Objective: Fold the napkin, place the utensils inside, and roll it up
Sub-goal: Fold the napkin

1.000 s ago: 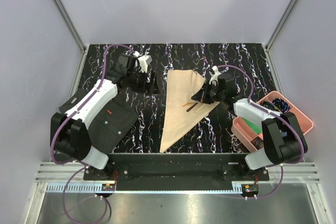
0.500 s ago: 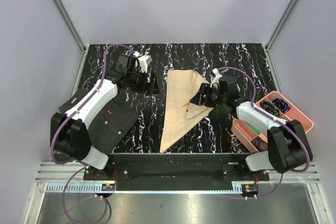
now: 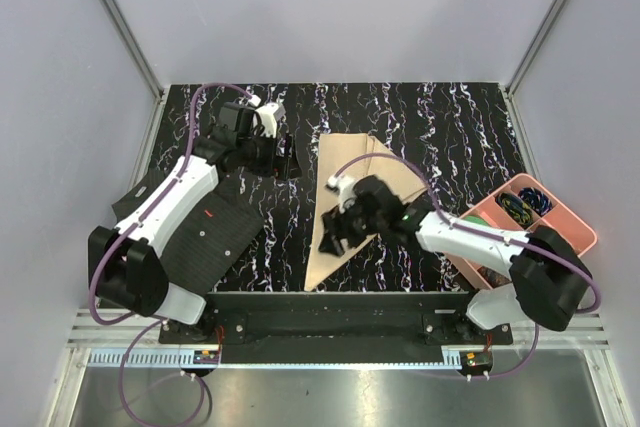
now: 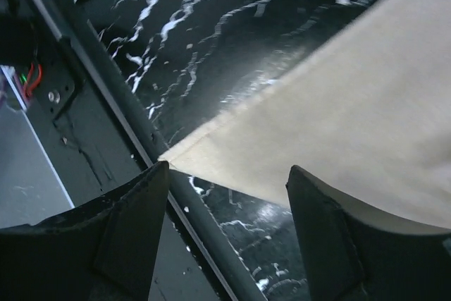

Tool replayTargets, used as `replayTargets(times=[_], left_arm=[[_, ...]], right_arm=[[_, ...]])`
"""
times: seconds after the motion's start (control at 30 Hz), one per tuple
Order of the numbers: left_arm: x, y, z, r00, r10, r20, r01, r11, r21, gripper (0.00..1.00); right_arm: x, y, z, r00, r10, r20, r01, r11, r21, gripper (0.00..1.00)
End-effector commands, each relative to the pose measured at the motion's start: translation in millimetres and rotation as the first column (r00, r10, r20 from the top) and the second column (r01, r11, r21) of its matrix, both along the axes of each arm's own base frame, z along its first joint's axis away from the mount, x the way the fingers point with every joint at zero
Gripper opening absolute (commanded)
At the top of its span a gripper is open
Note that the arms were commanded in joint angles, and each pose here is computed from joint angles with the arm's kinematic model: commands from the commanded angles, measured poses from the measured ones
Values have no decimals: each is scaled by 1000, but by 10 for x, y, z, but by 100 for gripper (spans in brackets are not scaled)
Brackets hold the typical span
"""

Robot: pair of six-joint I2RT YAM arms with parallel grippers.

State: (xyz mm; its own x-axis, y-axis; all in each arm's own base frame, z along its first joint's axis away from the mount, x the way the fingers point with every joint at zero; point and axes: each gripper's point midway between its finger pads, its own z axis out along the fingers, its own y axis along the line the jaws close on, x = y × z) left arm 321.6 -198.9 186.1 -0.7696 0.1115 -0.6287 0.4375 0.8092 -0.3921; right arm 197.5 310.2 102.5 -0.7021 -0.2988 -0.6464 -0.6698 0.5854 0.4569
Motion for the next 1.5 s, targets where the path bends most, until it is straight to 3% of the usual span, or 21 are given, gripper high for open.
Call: replayTargets(times=[0.0, 0.3, 1.07, 1.17, 1.3, 1.43, 1.47], left_arm=[[76, 22, 195, 996, 26, 85, -23, 999, -28, 89], [83, 42, 286, 995, 42, 93, -34, 996, -78, 89], [50, 19, 343, 995, 32, 91, -23, 994, -105, 90], [47, 15, 345, 995, 30, 91, -20, 994, -107, 90], [47, 17, 349, 995, 31, 93, -21, 994, -107, 90], [53, 20, 337, 995, 33, 90, -24, 994, -104, 90], [54, 22, 325, 996, 34, 88, -25, 994, -102, 90]], right_arm=[[-238, 409, 144, 964, 174, 202, -165, 984, -62, 78], [-890, 910, -159, 866, 430, 255, -384, 899, -212, 67], [-787, 627, -854, 884, 401, 239, -257, 846, -467, 62], [-760, 578, -907, 890, 387, 240, -235, 842, -487, 57], [-740, 545, -959, 899, 369, 236, -212, 839, -502, 43], [-688, 577, -914, 899, 352, 259, -188, 846, -499, 10], [-680, 606, -876, 898, 349, 266, -186, 852, -489, 8]])
